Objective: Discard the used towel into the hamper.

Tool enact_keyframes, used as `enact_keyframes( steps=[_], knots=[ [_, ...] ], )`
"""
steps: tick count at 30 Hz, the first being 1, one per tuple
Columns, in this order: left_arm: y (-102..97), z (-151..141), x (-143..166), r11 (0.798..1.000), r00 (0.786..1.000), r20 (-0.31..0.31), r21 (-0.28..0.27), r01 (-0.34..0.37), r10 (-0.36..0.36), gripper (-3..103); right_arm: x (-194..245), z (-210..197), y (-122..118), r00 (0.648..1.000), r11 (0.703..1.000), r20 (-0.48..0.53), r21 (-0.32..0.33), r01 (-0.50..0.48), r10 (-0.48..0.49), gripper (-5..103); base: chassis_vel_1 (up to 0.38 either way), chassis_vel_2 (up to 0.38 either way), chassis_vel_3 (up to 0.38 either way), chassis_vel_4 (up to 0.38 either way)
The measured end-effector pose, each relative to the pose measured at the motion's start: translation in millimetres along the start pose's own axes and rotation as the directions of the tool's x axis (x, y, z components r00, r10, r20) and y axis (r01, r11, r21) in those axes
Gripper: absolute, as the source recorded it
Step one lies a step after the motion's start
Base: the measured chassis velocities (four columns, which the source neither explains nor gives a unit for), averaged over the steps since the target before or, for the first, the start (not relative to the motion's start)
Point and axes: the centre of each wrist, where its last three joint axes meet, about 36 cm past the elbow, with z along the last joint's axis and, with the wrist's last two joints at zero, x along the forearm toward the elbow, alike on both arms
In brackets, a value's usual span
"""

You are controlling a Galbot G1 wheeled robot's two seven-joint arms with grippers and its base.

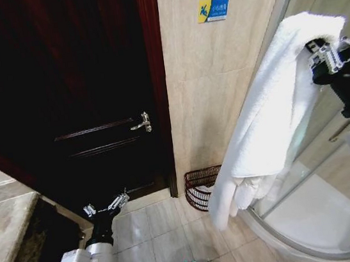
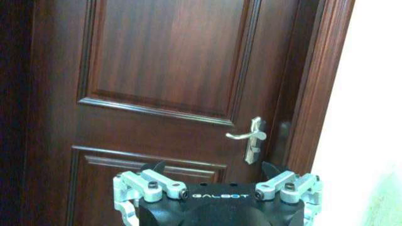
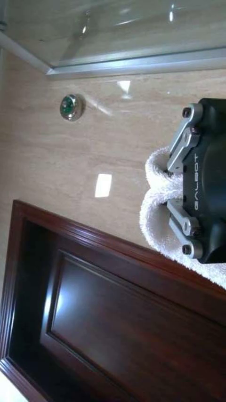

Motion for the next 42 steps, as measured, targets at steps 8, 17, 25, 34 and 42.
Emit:
enact_keyframes(
  steps=[8,17,25,34,42],
  knots=[
    [0.0,0.0,0.0,1.0,1.0,0.0,0.0,0.0,0.0,100,0.0,0.1,-0.1,1.0,1.0,0.0,0.0,0.0,0.0,5,-0.108,0.124,0.126,-0.111],
    [0.0,0.0,0.0,1.0,1.0,0.0,0.0,0.0,0.0,100,0.0,0.0,0.0,1.0,1.0,0.0,0.0,0.0,0.0,5,0.013,-0.014,-0.007,0.022],
    [0.0,0.0,0.0,1.0,1.0,0.0,0.0,0.0,0.0,100,0.0,0.1,0.0,1.0,1.0,0.0,0.0,0.0,0.0,5,0.007,-0.008,-0.004,0.005],
    [0.0,0.0,0.0,1.0,1.0,0.0,0.0,0.0,0.0,100,0.0,0.1,0.0,1.0,1.0,0.0,0.0,0.0,0.0,5,0.0,0.0,0.0,0.0],
    [0.0,0.0,0.0,1.0,1.0,0.0,0.0,0.0,0.0,100,0.0,0.1,0.0,1.0,1.0,0.0,0.0,0.0,0.0,5,0.0,0.0,0.0,0.0]
  ],
)
